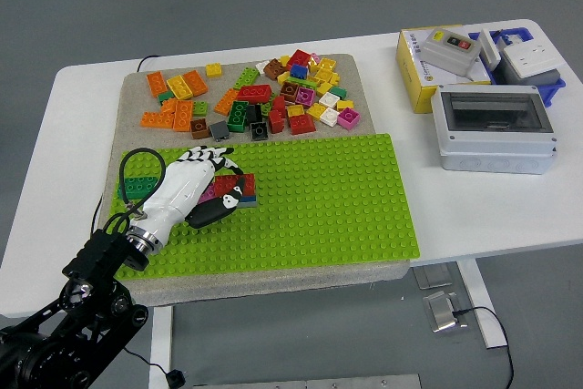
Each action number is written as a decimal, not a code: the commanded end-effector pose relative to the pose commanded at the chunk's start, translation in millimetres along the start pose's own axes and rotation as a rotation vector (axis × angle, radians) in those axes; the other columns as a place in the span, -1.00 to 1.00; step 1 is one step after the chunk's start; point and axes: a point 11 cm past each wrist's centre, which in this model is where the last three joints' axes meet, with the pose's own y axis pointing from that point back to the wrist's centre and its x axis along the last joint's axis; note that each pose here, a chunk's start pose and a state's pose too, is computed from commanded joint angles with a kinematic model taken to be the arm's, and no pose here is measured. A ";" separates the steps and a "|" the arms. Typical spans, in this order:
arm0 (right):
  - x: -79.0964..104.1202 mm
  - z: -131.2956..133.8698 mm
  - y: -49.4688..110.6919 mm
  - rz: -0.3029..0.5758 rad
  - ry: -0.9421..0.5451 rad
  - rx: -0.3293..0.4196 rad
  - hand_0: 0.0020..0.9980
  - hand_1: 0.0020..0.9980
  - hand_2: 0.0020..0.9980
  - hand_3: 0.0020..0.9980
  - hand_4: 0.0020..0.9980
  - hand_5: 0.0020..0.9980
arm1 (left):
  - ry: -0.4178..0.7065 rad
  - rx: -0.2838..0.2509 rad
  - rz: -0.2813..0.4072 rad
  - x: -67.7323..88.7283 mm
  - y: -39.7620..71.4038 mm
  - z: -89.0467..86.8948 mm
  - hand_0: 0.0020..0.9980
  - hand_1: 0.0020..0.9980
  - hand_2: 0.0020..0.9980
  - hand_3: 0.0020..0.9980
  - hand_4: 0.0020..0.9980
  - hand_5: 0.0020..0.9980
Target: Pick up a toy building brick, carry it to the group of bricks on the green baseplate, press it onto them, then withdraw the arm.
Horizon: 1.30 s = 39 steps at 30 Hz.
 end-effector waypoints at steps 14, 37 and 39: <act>-0.5 -2.5 0.2 -0.003 -0.002 0.006 0.28 0.26 0.25 0.24 -0.09 0.46 | -0.003 0.050 -0.013 -3.5 11.6 -18.7 0.92 0.84 0.81 0.21 -0.08 0.63; -0.3 -3.1 0.2 -0.003 0.000 0.007 0.28 0.26 0.25 0.24 -0.08 0.46 | 0.045 0.032 0.057 19.6 8.5 -6.1 0.91 0.83 0.81 0.21 -0.08 0.63; 0.0 -2.7 0.2 -0.002 0.000 0.006 0.28 0.27 0.25 0.24 -0.08 0.47 | 0.070 0.026 0.075 26.6 8.0 -1.8 0.91 0.83 0.80 0.21 -0.08 0.63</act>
